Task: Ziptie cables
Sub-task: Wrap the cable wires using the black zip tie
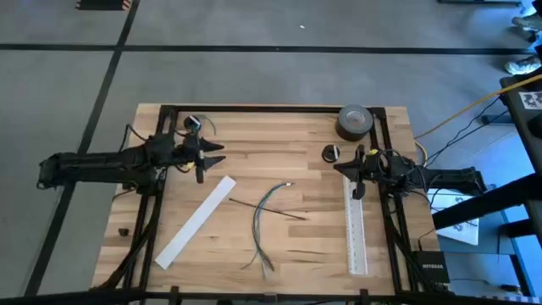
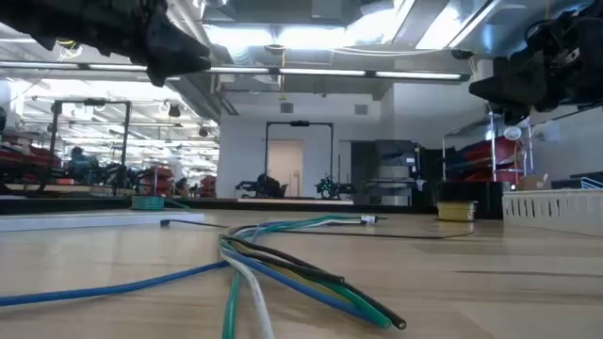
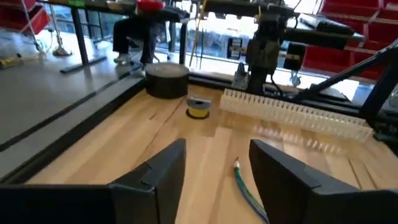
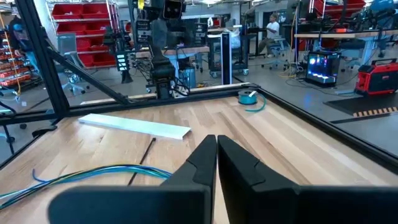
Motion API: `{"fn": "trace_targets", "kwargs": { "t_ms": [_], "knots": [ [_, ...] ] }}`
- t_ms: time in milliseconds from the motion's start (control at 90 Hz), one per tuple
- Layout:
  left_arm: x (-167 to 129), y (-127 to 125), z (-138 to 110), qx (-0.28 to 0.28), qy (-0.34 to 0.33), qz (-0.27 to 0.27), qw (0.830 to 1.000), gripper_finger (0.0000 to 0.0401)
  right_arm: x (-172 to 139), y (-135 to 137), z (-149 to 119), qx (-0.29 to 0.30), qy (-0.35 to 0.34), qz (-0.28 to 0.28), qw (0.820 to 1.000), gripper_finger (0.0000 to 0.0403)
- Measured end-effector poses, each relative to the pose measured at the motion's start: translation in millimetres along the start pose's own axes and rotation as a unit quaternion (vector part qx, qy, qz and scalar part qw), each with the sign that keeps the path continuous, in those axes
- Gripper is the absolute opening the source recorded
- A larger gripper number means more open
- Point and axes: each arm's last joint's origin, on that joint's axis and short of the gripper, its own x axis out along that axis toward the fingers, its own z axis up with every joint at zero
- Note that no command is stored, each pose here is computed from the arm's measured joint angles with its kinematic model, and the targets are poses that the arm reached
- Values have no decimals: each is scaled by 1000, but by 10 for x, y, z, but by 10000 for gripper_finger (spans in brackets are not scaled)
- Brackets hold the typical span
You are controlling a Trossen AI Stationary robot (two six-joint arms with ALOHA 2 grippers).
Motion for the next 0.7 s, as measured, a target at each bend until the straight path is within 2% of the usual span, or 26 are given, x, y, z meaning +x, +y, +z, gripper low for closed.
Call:
{"fn": "trace_targets", "kwargs": {
  "t_ms": [267, 467, 700],
  "knots": [
    [104, -3, -61, -16, 24, 2, 1000, 176, 0, 0, 1, 0, 0, 0, 1000, 0],
    [279, -19, -9, -21, 8, 1, 1000, 176, 0, 0, 0, 0, 0, 0, 1000, 0],
    [488, -48, 62, -36, 93, 15, 995, 176, 0, 0, 0, 0, 0, 0, 1000, 0]
  ]
}}
